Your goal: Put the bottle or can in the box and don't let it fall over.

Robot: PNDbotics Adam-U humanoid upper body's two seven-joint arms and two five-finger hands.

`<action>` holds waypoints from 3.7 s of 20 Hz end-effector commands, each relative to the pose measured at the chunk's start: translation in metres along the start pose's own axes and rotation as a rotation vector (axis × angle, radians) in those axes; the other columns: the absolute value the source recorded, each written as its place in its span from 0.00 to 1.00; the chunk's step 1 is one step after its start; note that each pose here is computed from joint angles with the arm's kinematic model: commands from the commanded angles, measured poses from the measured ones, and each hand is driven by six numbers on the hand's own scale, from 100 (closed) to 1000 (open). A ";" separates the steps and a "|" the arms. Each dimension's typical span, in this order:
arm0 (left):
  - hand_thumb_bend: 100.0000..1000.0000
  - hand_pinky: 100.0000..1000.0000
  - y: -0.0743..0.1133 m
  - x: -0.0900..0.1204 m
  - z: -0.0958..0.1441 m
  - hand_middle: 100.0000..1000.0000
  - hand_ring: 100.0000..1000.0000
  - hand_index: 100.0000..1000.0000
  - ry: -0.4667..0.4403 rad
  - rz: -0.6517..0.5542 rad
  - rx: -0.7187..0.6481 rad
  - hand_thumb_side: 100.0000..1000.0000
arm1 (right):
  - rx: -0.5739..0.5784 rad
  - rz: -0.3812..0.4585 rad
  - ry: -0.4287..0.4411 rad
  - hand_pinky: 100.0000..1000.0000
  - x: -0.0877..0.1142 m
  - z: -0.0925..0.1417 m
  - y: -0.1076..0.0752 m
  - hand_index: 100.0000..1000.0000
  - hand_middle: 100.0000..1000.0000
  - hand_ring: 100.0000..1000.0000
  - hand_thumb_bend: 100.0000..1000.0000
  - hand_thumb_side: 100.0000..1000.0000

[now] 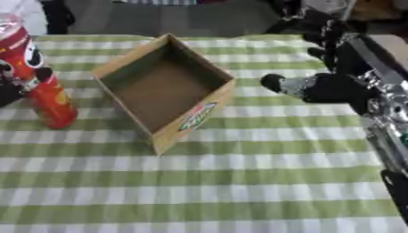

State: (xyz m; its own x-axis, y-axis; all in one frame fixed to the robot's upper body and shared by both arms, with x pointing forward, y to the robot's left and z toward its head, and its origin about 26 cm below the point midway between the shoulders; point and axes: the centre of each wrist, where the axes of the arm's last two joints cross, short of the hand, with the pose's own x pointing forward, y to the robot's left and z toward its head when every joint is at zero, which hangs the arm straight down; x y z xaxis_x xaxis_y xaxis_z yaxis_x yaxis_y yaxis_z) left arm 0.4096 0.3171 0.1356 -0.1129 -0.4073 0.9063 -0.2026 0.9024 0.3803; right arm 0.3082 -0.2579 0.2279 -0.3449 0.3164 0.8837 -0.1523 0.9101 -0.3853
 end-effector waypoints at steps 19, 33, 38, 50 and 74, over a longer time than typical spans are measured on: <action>0.21 1.00 0.002 0.016 -0.005 0.63 0.76 0.42 -0.019 0.126 0.154 0.11 | 0.009 0.006 -0.011 1.00 0.004 -0.001 -0.002 1.00 0.92 1.00 0.64 0.00; 0.00 1.00 0.000 0.062 -0.010 0.61 0.75 0.37 -0.140 0.152 0.111 0.04 | 0.008 0.008 -0.010 1.00 0.004 -0.001 -0.002 1.00 0.92 1.00 0.64 0.00; 0.04 1.00 -0.036 0.114 -0.008 0.61 0.74 0.38 -0.283 0.212 -0.018 0.01 | 0.003 0.008 -0.012 1.00 0.005 -0.002 -0.003 1.00 0.92 1.00 0.64 0.00; 0.06 1.00 -0.120 0.181 -0.005 0.62 0.74 0.39 -0.353 0.250 -0.213 0.00 | -0.070 0.017 -0.067 1.00 0.017 -0.004 -0.014 1.00 0.93 1.00 0.64 0.00; 0.77 1.00 -0.163 0.129 -0.005 0.77 0.86 0.88 -0.331 0.029 -0.362 0.24 | -0.078 0.007 -0.081 1.00 0.020 -0.004 -0.014 1.00 0.92 1.00 0.65 0.00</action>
State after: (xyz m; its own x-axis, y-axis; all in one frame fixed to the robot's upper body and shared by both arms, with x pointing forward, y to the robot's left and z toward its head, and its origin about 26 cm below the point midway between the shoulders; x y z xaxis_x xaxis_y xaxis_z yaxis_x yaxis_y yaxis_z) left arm 0.4316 0.1139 0.1828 -0.4035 -0.3286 0.8539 0.1611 0.8932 0.4199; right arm 0.3113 -0.2612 0.2413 -0.3876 0.2959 0.8731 -0.0905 0.9303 -0.3554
